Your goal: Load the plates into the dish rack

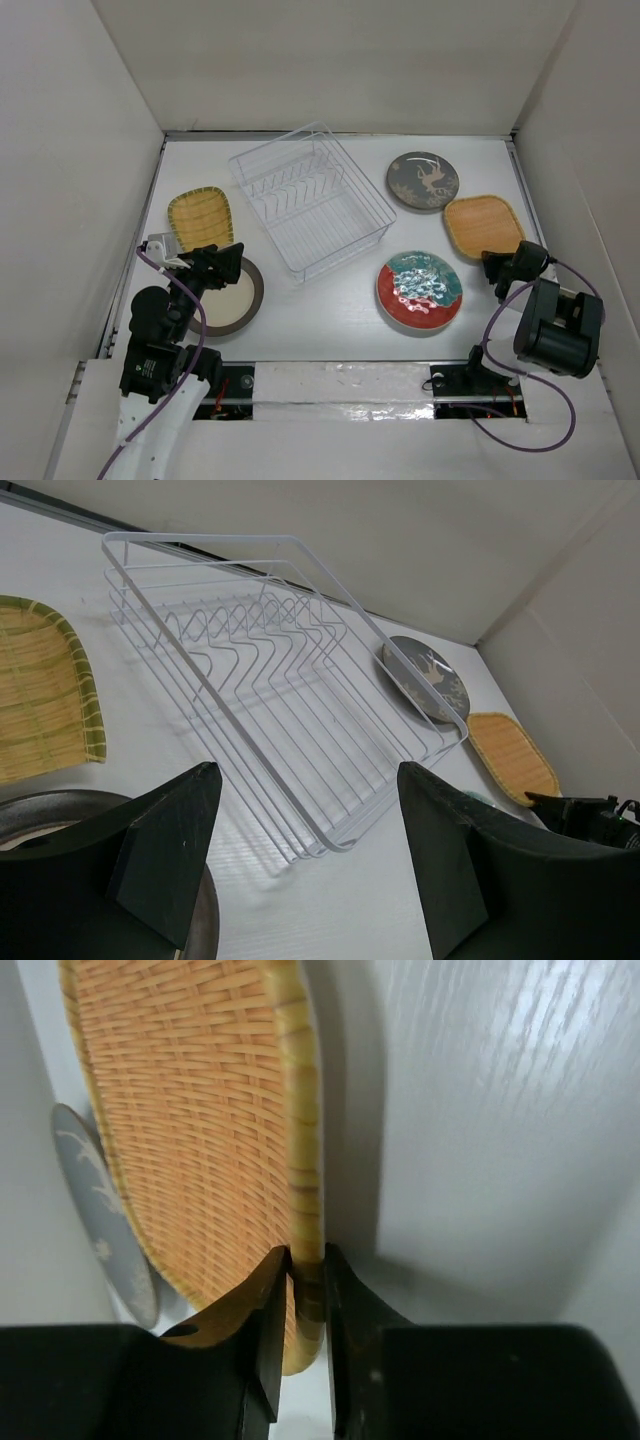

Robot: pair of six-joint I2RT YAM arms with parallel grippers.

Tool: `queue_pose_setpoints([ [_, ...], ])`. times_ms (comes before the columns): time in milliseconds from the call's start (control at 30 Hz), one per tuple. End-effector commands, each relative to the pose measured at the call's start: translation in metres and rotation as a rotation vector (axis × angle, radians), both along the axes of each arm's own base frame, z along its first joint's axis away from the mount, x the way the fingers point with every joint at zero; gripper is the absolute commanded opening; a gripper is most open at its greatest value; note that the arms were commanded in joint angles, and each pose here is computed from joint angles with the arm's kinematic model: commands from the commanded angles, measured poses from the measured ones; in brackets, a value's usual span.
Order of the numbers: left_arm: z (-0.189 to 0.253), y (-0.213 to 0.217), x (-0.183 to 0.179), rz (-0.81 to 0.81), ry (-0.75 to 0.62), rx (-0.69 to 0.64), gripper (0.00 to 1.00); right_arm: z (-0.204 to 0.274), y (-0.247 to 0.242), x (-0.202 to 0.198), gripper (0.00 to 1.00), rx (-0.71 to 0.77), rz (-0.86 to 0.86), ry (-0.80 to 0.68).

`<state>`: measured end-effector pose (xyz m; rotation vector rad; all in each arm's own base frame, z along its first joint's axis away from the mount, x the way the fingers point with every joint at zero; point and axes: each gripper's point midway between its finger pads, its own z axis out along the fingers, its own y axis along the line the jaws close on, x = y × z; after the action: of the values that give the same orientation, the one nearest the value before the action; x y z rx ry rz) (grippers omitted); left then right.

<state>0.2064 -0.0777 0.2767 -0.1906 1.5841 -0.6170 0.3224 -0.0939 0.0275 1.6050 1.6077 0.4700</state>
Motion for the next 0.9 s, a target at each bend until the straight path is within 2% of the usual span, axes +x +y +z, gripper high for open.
queue_pose_setpoints([
  [0, 0.013, -0.001, 0.002, -0.004, -0.042, -0.004, 0.68, 0.002, 0.003, -0.003, 0.15, 0.023, -0.021, -0.043],
  [67, 0.013, -0.001, 0.001, -0.005, -0.044, -0.004, 0.68, 0.013, 0.001, -0.006, 0.05, 0.007, -0.038, -0.075],
  [133, 0.012, -0.002, 0.002, -0.005, -0.041, -0.003, 0.68, 0.020, -0.003, -0.012, 0.01, -0.027, -0.059, -0.067],
  [167, 0.012, -0.002, 0.002, -0.008, -0.039, -0.003, 0.68, 0.042, -0.007, -0.011, 0.00, -0.074, -0.059, -0.117],
  [233, 0.011, -0.003, 0.003, -0.010, -0.035, -0.002, 0.68, 0.055, -0.014, -0.021, 0.00, -0.125, -0.093, -0.099],
  [333, 0.010, -0.003, 0.003, -0.013, -0.035, -0.002, 0.68, 0.112, -0.024, -0.029, 0.00, -0.254, -0.135, -0.189],
  [467, 0.010, -0.004, 0.004, -0.016, -0.032, -0.001, 0.68, 0.198, -0.013, -0.036, 0.00, -0.422, -0.118, -0.349],
  [700, 0.008, -0.004, 0.005, -0.013, -0.028, 0.002, 0.68, 0.332, 0.052, -0.010, 0.00, -0.633, 0.110, -0.622],
  [733, 0.008, -0.004, 0.005, -0.013, -0.028, 0.002, 0.68, 0.335, 0.064, 0.003, 0.00, -0.649, 0.167, -0.621],
  [767, 0.008, -0.004, 0.005, -0.015, -0.028, 0.002, 0.68, 0.361, 0.090, 0.009, 0.00, -0.697, 0.256, -0.674],
  [833, 0.008, -0.004, 0.006, -0.015, -0.028, 0.002, 0.68, 0.376, 0.128, 0.026, 0.00, -0.733, 0.397, -0.721],
  [867, 0.007, -0.004, 0.006, -0.016, -0.025, 0.002, 0.68, 0.361, 0.147, 0.049, 0.00, -0.771, 0.483, -0.673],
])
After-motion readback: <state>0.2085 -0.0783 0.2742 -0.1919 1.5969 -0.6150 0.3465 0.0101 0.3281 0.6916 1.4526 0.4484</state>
